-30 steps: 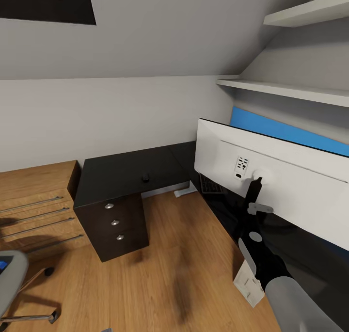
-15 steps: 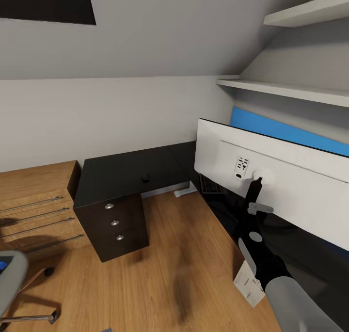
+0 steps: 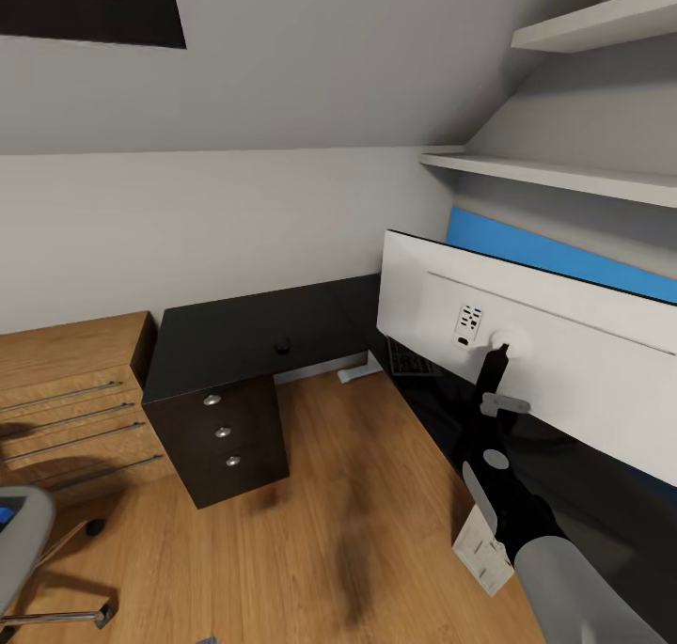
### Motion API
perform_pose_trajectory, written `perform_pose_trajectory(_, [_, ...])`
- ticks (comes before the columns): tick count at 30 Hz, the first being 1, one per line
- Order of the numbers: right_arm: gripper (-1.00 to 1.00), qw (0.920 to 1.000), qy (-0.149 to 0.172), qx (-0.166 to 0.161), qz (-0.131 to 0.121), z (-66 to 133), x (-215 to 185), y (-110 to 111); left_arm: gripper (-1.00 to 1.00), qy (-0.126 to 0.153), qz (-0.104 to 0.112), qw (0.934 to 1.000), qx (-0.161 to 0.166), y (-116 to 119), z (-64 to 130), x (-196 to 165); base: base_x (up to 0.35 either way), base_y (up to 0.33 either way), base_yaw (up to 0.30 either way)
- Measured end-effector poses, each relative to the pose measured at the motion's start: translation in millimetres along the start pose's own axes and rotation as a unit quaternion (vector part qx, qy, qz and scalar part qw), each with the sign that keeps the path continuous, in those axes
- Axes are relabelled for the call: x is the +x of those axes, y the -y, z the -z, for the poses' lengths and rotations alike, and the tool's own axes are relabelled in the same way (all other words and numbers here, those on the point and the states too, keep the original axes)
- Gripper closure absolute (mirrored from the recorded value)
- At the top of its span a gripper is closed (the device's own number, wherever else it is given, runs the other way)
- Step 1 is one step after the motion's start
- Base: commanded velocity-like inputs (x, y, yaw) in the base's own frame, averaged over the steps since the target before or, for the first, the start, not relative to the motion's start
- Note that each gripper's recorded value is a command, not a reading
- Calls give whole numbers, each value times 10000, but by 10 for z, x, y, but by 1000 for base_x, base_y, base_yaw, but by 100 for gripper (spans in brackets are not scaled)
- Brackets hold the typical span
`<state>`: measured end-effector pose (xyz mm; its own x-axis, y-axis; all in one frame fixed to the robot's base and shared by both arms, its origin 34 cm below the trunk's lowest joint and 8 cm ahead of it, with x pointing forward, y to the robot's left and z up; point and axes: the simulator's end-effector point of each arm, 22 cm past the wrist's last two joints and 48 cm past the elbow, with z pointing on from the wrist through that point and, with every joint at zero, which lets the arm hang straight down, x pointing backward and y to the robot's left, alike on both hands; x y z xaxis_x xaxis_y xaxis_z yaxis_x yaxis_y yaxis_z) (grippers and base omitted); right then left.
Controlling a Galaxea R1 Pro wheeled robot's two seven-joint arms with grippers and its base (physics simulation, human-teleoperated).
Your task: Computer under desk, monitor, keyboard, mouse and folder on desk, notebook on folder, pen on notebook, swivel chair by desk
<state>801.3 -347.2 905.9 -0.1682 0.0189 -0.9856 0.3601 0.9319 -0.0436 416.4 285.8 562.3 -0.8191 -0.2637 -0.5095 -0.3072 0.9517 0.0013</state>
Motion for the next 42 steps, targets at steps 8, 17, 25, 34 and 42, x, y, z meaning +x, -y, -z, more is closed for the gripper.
perform_pose_trajectory(8, [-100, 10000, 4, 0, 5, 0, -2, 1, -100, 0, 0, 10000, 0, 0, 0, 0, 13, 0, 0])
perform_pose_trajectory(17, [-100, 10000, 3, -2, 8, -2, -2, 5, -100, 0, 2, 10000, -4, -2, 0, 0, 45, 0, 0])
perform_pose_trajectory(25, [-100, 10000, 5, 3, 13, -5, -3, 14, -100, 0, 1, 10000, -4, -2, 0, 0, 5, 0, 0])
perform_pose_trajectory(34, [-100, 10000, 10, 8, 24, -8, -5, 24, -100, 0, 1, 10000, -4, -2, 0, 0, 0, 0, 0])
perform_pose_trajectory(42, [100, 10000, 14, 39, 14, -11, -10, 47, -100, -1, 1, 10000, -4, -2, 0, 1, 0, 0, 0])
